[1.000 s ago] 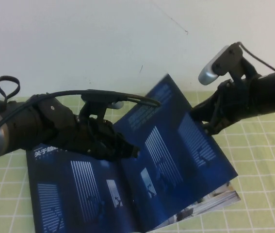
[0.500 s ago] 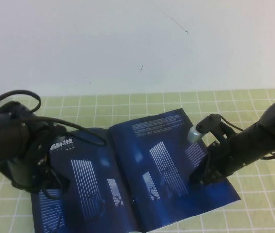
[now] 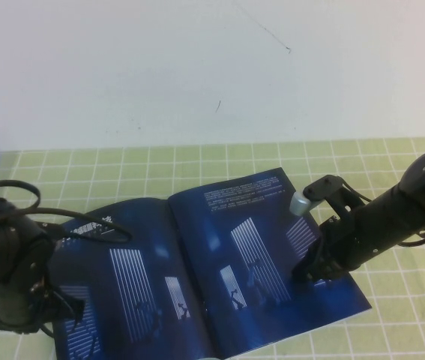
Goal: Close book
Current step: 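Close the open booklet and leave it lying on the table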
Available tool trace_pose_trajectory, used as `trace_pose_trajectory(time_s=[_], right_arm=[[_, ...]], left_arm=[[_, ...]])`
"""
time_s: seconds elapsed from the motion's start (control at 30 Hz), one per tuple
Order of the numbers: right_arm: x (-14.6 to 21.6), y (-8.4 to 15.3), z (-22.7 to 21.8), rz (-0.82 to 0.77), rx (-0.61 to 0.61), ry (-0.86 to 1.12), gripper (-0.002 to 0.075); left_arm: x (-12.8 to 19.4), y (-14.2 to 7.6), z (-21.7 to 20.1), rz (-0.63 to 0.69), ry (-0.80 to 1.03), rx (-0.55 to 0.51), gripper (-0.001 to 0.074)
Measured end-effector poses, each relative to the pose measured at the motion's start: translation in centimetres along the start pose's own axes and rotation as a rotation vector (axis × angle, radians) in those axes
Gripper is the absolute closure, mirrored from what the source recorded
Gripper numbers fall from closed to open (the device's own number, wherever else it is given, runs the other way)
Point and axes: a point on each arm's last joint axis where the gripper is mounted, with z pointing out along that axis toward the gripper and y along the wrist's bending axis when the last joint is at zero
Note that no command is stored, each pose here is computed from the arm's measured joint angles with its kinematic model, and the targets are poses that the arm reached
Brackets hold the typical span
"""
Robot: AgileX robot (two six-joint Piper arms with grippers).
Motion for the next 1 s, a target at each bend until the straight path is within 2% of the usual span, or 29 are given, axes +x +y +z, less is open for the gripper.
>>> trace_pose_trajectory(time_s=[0.37, 1.0], right_arm=[[0.0, 0.0, 0.0, 0.005, 0.000, 0.001, 0.0728], [0.0, 0.0, 0.0, 0.013, 0.000, 0.001, 0.0728]], left_arm=[[-0.2, -1.0, 0.2, -0.046, -0.032, 0.160, 0.0738], [0.0, -0.8, 0.2, -0.076, -0.009, 0.147, 0.0738]])
